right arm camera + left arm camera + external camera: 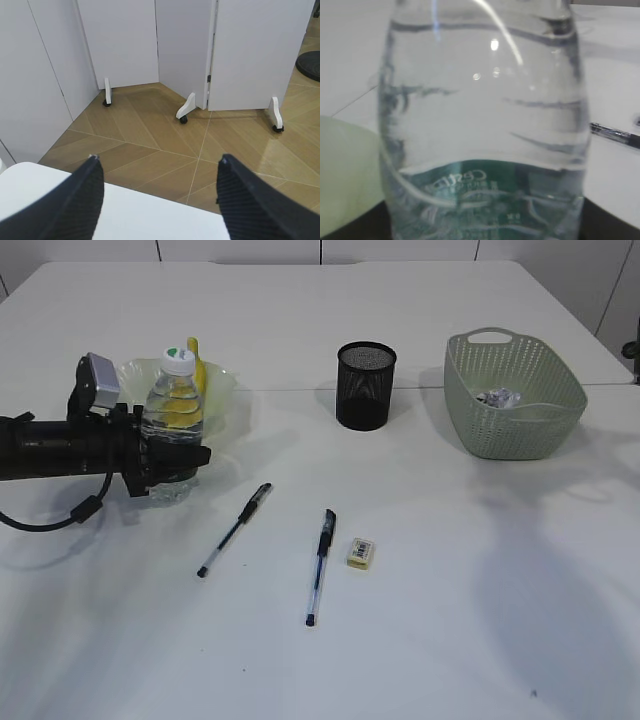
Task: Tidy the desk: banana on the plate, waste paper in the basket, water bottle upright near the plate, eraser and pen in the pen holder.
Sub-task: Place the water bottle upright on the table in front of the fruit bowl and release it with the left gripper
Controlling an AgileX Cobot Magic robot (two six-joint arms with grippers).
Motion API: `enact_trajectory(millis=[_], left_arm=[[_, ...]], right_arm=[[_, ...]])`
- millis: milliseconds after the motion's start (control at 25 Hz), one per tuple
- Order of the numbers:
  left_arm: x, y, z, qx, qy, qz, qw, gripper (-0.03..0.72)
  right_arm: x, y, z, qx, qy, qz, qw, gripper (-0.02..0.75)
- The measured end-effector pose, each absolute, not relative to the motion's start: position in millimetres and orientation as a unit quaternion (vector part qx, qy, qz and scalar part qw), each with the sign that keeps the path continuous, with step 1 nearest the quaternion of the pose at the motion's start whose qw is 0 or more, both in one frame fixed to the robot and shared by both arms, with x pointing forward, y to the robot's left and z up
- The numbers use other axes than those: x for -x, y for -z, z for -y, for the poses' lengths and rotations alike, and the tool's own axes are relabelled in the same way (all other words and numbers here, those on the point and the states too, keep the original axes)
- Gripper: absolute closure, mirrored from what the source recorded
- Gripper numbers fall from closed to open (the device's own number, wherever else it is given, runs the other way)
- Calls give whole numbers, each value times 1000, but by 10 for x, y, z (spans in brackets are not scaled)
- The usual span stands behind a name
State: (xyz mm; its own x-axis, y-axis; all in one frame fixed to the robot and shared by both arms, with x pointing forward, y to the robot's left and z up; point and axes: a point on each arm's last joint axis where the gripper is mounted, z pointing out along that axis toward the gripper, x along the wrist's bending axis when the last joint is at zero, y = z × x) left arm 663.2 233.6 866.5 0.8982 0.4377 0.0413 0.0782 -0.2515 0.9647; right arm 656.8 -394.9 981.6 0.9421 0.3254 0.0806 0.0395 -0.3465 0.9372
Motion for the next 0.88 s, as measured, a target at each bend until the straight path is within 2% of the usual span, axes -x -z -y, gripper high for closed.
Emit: enact_trajectory(millis=[880], left_arm=[[-6638, -8655, -2342, -779, -155, -169, 583, 309]], right_arm=[[-6570, -9815, 3948, -811, -128, -114, 560, 210]])
